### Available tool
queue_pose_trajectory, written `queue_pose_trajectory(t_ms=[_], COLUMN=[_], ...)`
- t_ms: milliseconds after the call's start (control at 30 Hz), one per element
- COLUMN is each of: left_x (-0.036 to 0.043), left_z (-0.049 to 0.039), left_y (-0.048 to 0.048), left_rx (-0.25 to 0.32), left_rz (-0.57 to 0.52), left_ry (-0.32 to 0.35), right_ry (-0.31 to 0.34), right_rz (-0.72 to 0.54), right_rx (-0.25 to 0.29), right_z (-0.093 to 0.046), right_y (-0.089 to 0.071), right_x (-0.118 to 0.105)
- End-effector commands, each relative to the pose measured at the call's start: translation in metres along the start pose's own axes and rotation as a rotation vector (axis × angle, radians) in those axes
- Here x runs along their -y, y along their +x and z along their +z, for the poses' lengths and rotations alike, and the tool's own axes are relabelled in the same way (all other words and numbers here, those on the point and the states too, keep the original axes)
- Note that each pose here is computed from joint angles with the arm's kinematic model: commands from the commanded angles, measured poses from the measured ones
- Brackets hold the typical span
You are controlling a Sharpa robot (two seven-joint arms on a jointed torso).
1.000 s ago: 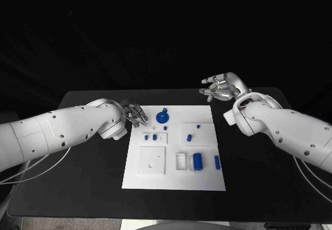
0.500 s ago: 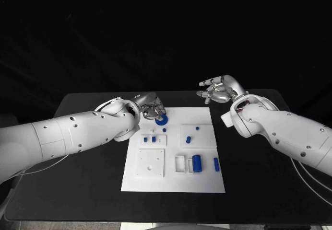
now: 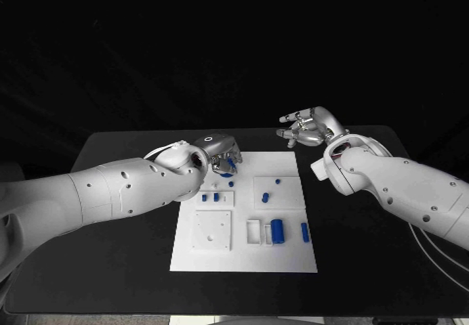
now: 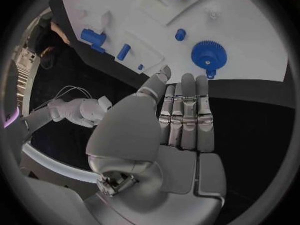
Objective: Assemble the parts on the task board
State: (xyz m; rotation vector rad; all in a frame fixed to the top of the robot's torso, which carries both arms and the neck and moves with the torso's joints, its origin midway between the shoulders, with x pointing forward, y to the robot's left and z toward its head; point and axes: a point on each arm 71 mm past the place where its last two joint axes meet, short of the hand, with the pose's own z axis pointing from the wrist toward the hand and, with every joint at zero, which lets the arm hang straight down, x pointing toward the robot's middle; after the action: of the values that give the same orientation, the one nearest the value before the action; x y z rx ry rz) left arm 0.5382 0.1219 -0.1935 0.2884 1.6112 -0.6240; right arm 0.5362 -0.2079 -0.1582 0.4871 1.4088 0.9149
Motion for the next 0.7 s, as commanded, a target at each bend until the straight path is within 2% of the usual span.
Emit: queue_pose_trajectory(t_ms=[33, 333, 700], left_x=[0.0051, 0.0063, 0.0057], left_z=[0.0025, 0.0043, 0.0033], left_y=[0.0064, 0.0193, 0.0262], left_rx=[-0.045, -0.115, -0.163], left_rz=[0.073, 0.152, 0.17], left_ry=[0.044, 0.053, 0.047], right_ry=[-0.014, -0.015, -0.017], right_rz=[0.003, 0.003, 0.004], right_rx=[-0.016, -0.016, -0.017], right_z=[0.0, 0.0, 0.0], right_y=[0.002, 0.002, 0.002], right_x=[-0.002, -0.002, -0.003])
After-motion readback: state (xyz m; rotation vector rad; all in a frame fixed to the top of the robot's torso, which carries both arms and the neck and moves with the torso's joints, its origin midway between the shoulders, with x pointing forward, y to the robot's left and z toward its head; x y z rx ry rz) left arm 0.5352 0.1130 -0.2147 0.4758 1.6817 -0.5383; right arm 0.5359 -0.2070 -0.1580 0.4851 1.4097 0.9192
